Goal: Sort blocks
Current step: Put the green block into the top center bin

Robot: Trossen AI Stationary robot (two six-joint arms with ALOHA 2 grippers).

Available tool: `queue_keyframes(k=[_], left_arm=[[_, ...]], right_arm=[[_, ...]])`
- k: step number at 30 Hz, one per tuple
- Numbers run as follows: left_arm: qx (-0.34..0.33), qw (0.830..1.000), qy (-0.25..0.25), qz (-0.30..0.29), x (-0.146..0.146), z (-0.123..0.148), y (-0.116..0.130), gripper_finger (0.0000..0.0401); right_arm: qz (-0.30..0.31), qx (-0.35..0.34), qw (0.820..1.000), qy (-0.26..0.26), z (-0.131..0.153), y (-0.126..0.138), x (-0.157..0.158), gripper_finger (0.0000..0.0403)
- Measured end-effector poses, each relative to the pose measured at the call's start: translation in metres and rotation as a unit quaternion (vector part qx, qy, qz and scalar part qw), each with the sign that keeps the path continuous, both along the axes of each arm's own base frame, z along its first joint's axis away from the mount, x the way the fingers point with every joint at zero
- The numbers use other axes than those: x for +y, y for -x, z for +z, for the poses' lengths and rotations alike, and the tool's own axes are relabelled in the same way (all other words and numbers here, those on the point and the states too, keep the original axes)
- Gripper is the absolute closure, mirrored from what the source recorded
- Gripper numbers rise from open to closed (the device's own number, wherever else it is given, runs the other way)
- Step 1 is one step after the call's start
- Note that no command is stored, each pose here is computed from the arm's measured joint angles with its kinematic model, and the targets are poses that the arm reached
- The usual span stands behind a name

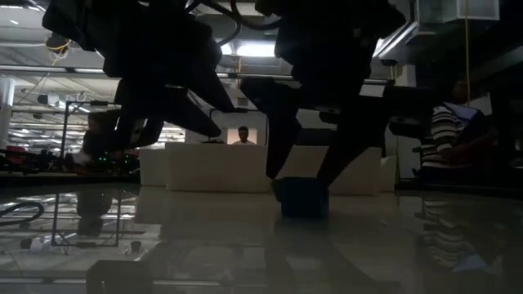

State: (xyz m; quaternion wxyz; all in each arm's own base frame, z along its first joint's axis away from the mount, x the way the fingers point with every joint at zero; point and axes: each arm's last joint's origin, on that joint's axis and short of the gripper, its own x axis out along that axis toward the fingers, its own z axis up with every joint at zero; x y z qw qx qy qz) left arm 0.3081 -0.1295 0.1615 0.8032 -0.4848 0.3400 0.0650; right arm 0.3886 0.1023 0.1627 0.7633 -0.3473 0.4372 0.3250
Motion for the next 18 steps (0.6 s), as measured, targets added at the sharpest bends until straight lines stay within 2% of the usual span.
queue_keyframes(k=[3, 14, 18], left_arm=[[0.0, 1.0, 0.0, 0.0, 0.0, 0.0001, -0.0001, 0.0315], [-0.002, 1.0, 0.001, 0.0, -0.0001, 0.0003, -0.0002, 0.0315], [-0.002, 1.0, 0.0, -0.001, -0.0001, 0.0003, -0.0002, 0.0315]], right_arm=[[0.004, 0.012, 1.0, -0.015, -0.001, 0.0006, -0.0029, 0.0166], [0.004, 0.021, 1.0, -0.013, -0.0081, -0.0005, -0.0027, 0.0167], [0.004, 0.022, 1.0, -0.013, -0.0082, -0.0004, -0.0027, 0.0185]])
